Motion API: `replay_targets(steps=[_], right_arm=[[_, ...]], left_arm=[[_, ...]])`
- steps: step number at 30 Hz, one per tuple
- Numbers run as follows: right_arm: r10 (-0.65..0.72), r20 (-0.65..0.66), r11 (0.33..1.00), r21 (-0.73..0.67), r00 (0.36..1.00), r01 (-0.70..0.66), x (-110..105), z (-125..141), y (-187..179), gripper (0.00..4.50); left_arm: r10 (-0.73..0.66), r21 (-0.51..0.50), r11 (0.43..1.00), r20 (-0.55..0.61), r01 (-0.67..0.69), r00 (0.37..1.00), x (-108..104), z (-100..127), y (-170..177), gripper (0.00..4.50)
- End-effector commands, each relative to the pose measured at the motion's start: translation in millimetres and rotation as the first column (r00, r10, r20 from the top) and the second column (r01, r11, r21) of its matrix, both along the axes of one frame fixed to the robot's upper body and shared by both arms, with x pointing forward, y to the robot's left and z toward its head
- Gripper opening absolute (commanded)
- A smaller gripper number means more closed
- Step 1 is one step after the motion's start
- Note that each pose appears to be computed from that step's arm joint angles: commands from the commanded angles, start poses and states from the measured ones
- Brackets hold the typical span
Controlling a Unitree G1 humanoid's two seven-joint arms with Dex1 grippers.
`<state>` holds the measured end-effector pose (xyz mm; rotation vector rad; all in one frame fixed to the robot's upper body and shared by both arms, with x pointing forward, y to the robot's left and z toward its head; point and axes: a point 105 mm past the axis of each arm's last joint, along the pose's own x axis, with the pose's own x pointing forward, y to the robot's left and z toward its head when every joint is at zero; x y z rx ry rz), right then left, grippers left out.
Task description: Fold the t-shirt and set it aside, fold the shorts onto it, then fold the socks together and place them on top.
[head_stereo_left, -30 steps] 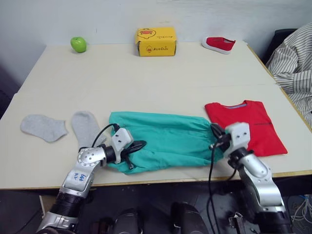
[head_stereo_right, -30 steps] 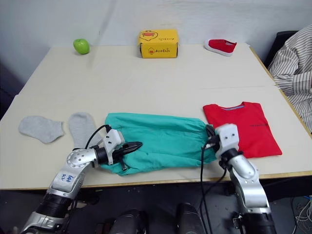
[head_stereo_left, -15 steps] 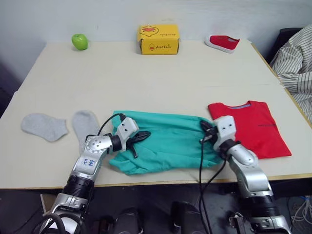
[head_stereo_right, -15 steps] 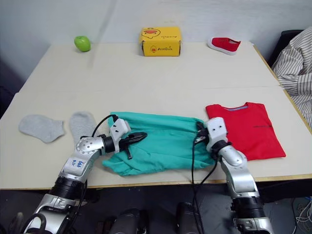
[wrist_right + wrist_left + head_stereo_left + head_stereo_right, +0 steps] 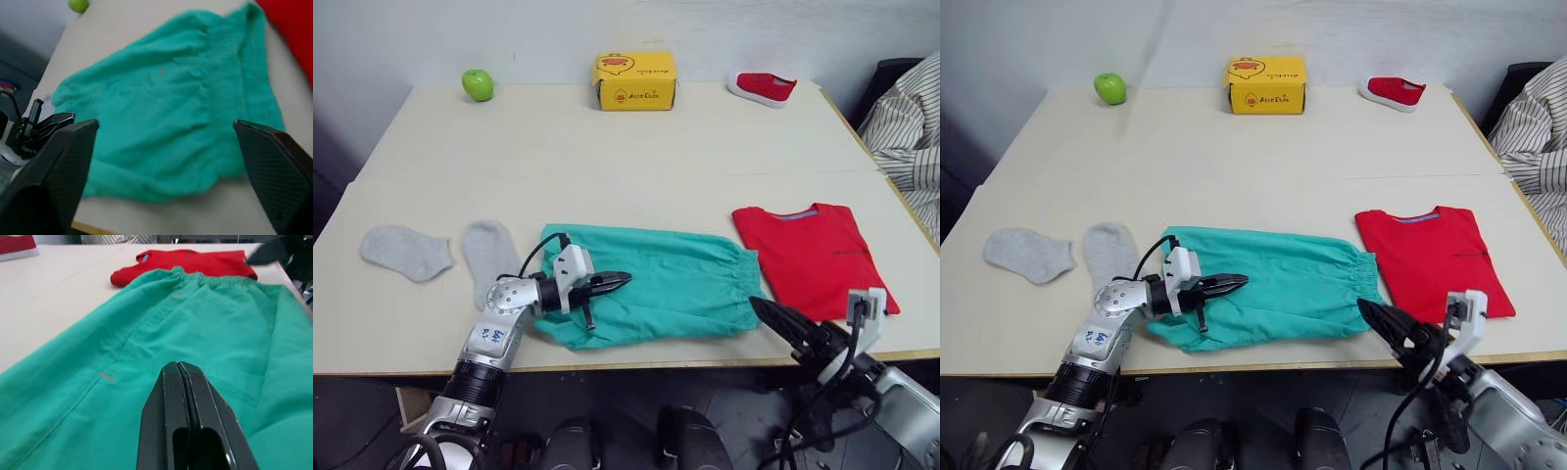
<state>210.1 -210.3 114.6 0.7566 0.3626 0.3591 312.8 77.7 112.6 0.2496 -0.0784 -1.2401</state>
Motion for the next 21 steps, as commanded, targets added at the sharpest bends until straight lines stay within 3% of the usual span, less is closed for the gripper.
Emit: replay_targets(steps=[1, 5, 12, 18, 21], right_arm=[[0.016, -0.069, 0.995, 0.097, 0.997, -0.009, -8.5, 4.0, 13.3, 4.49], [-0.065, -0.189, 0.988, 0.127, 0.980, 0.090, -1.2, -16.4, 17.3, 4.49], [-0.087, -0.225, 0.983, 0.140, 0.971, 0.121, 21.1, -31.1, 37.0, 4.49], [-0.113, -0.403, 0.979, 0.114, 0.908, 0.172, 30.7, -61.3, 46.2, 4.49], [-0.128, -0.379, 0.963, 0.173, 0.916, 0.206, 41.3, -57.6, 55.5, 4.49]], left_arm=[[-0.041, 0.043, 0.998, -0.006, 0.041, 0.999, -0.7, -6.1, -8.0, 0.00], [-0.049, 0.076, 0.996, -0.021, 0.051, 0.999, 3.3, -18.5, -13.1, 0.00], [-0.061, 0.121, 0.990, -0.038, 0.065, 0.997, 11.5, -31.9, -18.1, 0.00], [-0.065, 0.123, 0.990, -0.046, 0.070, 0.997, 15.0, -34.2, -18.6, 0.00], [-0.048, 0.099, 0.994, -0.054, 0.053, 0.997, 20.3, -29.1, -16.9, 0.00]])
